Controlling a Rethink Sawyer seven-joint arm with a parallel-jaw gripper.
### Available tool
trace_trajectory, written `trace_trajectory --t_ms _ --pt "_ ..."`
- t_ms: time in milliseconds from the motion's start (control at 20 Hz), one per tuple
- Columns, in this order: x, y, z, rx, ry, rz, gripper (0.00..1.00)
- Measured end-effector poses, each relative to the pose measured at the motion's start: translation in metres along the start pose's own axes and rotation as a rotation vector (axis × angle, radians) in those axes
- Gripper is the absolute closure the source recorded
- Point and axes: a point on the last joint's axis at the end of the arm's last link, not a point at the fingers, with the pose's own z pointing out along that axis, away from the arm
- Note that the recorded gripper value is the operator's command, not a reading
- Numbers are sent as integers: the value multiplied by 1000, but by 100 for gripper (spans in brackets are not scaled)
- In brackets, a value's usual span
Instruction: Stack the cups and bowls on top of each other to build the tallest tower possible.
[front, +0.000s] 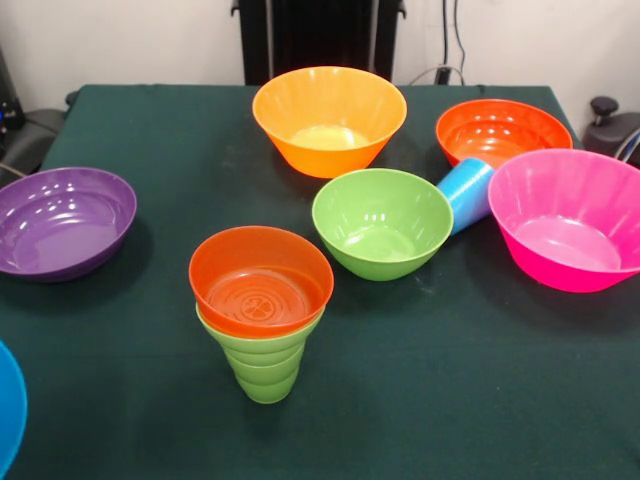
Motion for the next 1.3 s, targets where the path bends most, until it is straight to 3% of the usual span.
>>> trace_trajectory --t_ms 350,850,1300 --pt "17 8 6 3 12 21 100" --pt "49 22 -3 11 27 -3 100" --pt "53 6 -26 46 44 34 100"
